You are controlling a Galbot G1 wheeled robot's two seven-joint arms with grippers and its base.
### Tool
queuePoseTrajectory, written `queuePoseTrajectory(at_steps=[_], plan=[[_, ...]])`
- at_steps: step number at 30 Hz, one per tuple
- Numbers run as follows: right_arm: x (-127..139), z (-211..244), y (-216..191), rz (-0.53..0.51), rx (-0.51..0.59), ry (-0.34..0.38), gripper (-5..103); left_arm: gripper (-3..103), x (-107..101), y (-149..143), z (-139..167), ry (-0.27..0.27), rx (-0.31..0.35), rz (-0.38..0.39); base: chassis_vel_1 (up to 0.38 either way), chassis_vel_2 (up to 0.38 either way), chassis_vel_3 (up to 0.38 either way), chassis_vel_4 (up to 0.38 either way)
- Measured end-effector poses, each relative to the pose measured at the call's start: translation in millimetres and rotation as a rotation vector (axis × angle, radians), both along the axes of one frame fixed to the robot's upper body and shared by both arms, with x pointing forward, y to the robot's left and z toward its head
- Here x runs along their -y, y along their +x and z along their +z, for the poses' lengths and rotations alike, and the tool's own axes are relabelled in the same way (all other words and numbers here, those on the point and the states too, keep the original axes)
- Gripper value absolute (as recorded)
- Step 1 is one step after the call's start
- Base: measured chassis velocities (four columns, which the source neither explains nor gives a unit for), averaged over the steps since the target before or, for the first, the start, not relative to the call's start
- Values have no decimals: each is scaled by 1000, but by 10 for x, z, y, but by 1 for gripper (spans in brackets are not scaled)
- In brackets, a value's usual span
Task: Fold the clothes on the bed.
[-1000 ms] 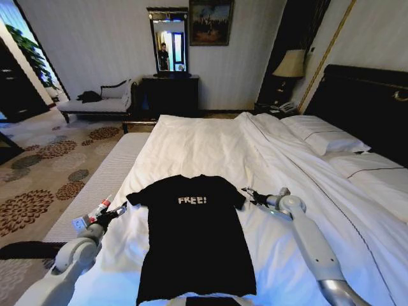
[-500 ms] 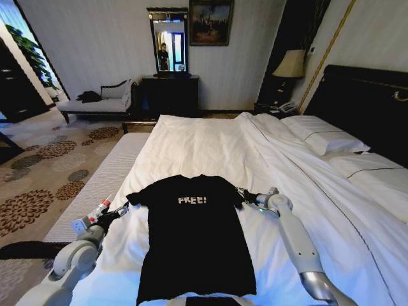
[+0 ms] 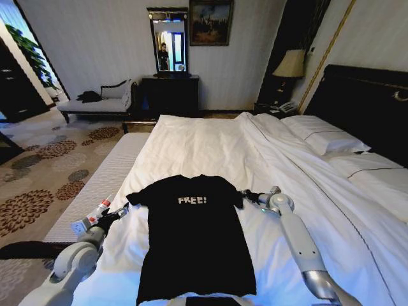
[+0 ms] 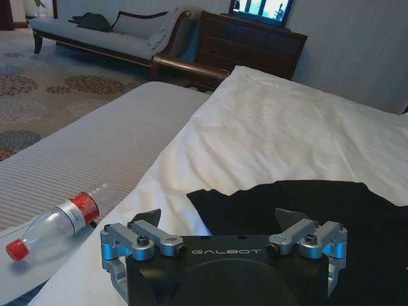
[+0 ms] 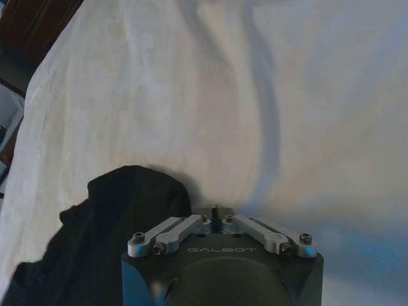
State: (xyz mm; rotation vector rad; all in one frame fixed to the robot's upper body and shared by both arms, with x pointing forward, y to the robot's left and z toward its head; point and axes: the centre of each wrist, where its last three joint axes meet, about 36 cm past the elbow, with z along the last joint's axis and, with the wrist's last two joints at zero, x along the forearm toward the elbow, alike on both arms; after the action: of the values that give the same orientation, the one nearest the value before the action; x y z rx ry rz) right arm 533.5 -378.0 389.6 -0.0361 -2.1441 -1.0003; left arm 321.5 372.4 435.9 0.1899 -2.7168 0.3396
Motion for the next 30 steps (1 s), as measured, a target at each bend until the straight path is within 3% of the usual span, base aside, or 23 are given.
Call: queuePoseTrajectory(at_steps=[7,16,21,30], plan=[[-69,57,-47,52,29,-69,0,100,-6,-19,31,1,9,2,0,0,0,0],[-370,338,-195,160,110,-158,0,100,-55,-77,57,-3,19,16,0,0,0,0],[-747,556,-345,274,212,-249,0,100,-66,-94,59,-6,23,22,0,0,0,0],[-1235,459,-431,428,299,-386,0,100,-144,-173,90,-3,29,34,0,0,0,0]])
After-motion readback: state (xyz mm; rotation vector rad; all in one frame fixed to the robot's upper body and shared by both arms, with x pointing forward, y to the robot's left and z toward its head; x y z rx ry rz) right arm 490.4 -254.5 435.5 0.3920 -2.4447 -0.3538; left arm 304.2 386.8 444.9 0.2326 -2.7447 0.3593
